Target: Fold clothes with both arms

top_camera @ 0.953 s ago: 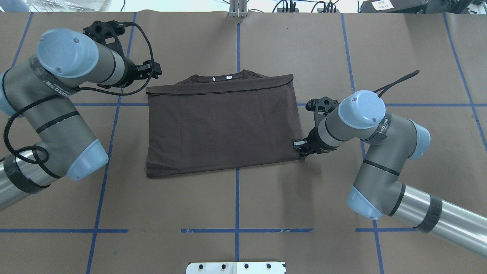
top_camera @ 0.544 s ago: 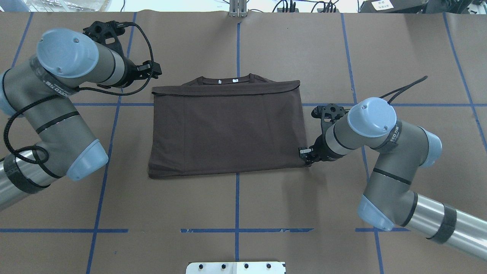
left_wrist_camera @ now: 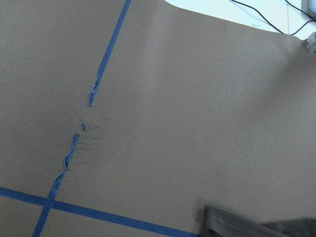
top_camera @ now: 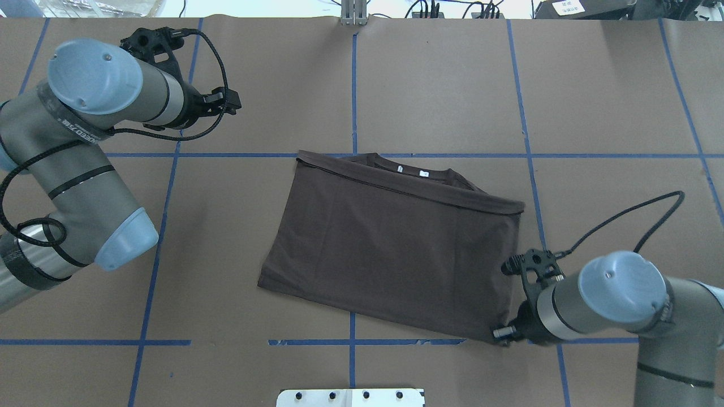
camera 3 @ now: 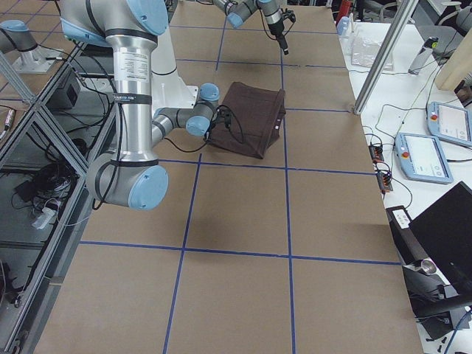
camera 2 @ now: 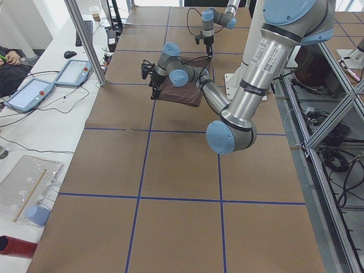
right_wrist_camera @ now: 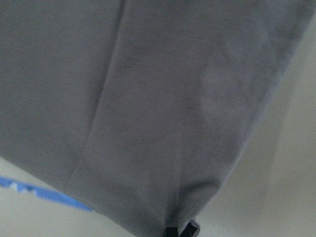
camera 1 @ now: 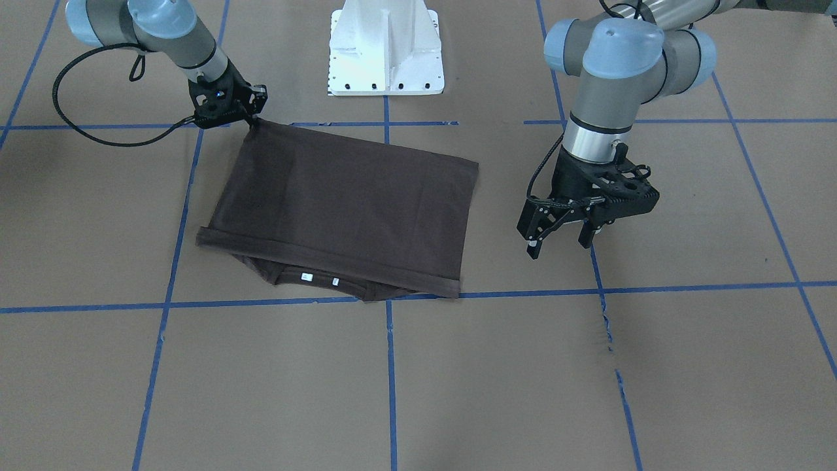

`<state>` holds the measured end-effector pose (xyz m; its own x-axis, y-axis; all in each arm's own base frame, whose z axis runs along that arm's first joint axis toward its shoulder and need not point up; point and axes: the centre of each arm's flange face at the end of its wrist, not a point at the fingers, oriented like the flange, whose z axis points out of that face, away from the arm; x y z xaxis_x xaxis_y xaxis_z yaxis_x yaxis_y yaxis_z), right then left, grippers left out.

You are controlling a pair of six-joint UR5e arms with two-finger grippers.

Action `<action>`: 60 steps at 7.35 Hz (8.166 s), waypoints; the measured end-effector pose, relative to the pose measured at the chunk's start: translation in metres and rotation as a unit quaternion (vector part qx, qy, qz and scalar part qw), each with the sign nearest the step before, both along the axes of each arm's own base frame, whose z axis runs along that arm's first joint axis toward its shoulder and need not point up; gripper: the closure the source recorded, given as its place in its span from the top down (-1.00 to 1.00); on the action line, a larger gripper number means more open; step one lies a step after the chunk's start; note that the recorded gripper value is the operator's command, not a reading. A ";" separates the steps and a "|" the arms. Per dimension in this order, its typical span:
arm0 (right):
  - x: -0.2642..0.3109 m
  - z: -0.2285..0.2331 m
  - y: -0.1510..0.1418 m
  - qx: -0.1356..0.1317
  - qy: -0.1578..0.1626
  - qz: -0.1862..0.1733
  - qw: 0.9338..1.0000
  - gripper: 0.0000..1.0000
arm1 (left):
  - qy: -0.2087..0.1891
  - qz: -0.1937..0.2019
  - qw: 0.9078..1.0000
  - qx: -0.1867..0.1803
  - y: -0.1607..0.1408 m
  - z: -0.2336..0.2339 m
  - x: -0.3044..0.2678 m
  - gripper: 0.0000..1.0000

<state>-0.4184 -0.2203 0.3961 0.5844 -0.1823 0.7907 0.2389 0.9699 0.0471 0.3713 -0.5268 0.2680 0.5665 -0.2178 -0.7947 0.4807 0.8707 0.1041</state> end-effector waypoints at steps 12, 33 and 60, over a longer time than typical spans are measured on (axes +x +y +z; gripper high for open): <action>0.058 -0.109 -0.073 0.023 -0.110 0.113 0.987 1.00 | 0.049 -0.007 0.969 -0.242 0.229 0.018 0.194 -0.99; 0.025 -0.119 -0.114 0.024 -0.074 0.135 0.988 1.00 | 0.029 0.012 0.997 0.076 -0.147 0.011 0.138 1.00; -0.069 -0.095 -0.121 0.031 0.152 0.058 0.986 1.00 | 0.009 0.111 0.994 0.007 0.052 -0.073 0.040 1.00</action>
<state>-0.4870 -0.3417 0.3015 0.8128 -0.1434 0.5646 0.1396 0.9889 0.0502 0.4117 -0.4751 0.1953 0.5844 -0.0776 -0.8078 0.2785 0.9541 0.1099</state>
